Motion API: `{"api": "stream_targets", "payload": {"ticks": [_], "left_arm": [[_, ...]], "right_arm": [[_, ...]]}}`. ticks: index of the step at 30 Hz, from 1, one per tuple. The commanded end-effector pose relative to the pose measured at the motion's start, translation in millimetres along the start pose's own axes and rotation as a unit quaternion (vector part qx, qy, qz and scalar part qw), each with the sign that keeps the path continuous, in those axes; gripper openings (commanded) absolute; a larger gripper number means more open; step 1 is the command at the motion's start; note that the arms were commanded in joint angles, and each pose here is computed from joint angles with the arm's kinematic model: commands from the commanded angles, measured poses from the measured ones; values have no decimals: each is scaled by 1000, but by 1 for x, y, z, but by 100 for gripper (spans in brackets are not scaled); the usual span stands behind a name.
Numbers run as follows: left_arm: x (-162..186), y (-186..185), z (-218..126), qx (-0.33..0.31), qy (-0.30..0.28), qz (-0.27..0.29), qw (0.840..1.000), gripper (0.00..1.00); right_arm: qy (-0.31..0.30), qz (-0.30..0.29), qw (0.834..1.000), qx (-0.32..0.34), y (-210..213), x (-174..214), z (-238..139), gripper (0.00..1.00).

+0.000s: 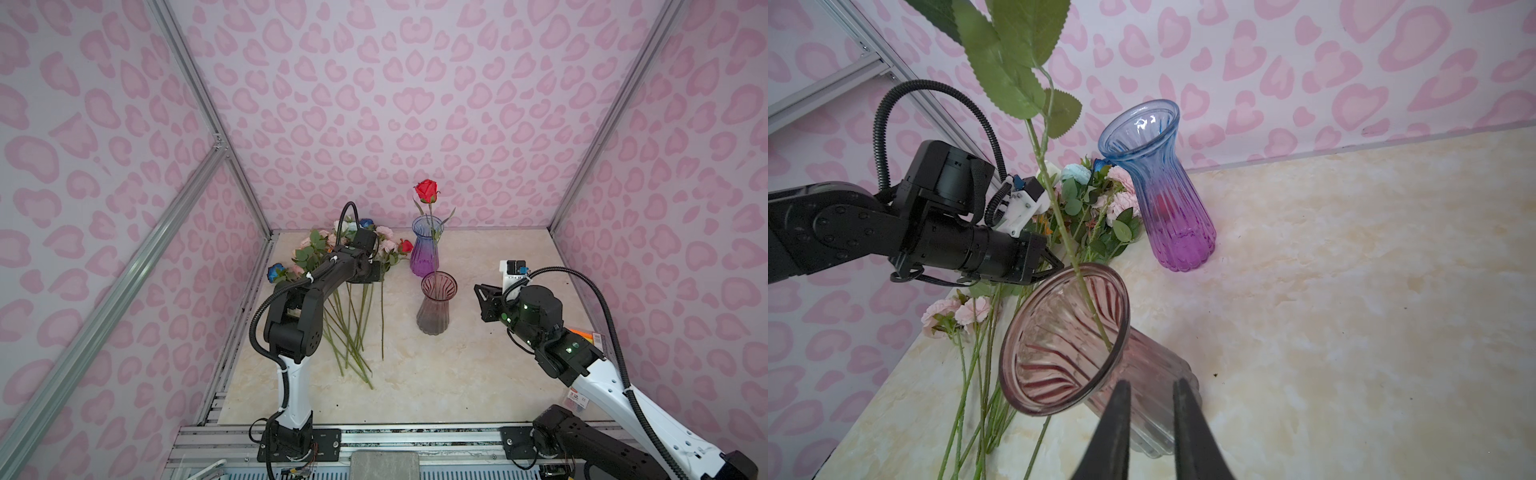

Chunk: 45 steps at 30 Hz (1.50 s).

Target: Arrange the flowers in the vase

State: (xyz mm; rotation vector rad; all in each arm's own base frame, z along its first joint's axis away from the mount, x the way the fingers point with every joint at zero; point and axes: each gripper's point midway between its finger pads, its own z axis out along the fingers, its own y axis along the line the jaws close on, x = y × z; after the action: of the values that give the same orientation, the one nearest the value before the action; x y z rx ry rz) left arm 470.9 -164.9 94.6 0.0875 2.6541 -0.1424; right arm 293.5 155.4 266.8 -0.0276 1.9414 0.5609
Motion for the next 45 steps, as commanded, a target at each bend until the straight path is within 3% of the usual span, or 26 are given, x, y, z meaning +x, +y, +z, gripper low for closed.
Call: {"api": "stream_targets", "payload": {"ticks": [1, 8, 14, 17, 20, 23, 25, 31, 34, 37, 45], "left_arm": [[-26, -1, -41, 4, -50, 10, 999, 3], [-58, -7, -112, 32, -135, -1, 990, 3], [-71, -25, -185, 107, -231, 3, 967, 3], [-68, -44, -231, 174, -308, 27, 935, 3], [-50, -61, -280, 225, -404, 70, 884, 3], [-30, -74, -321, 251, -474, 108, 837, 3], [-19, -79, -346, 259, -506, 121, 814, 3], [20, -113, -384, 316, -517, 180, 775, 3], [33, -130, -383, 345, -499, 198, 770, 3], [38, -136, -372, 357, -482, 201, 775, 3], [43, -142, -366, 366, -471, 201, 777, 3]], "right_arm": [[-6, 4, 1000, 3, -1, -2, -1, 21], [-12, 4, 1000, -8, 6, -11, -3, 21], [-19, -3, 1000, -20, 14, -24, -9, 21], [-29, -14, 999, -38, 24, -36, -15, 24], [-49, -22, 996, -67, 38, -52, -25, 31], [-82, -32, 991, -104, 55, -70, -37, 43], [-102, -39, 985, -131, 68, -79, -45, 54], [-120, -68, 957, -255, 133, -101, -70, 56], [-113, -82, 942, -304, 168, -107, -75, 56], [-96, -96, 935, -329, 197, -105, -67, 56], [-72, -85, 931, -347, 230, -106, -30, 49]]}}
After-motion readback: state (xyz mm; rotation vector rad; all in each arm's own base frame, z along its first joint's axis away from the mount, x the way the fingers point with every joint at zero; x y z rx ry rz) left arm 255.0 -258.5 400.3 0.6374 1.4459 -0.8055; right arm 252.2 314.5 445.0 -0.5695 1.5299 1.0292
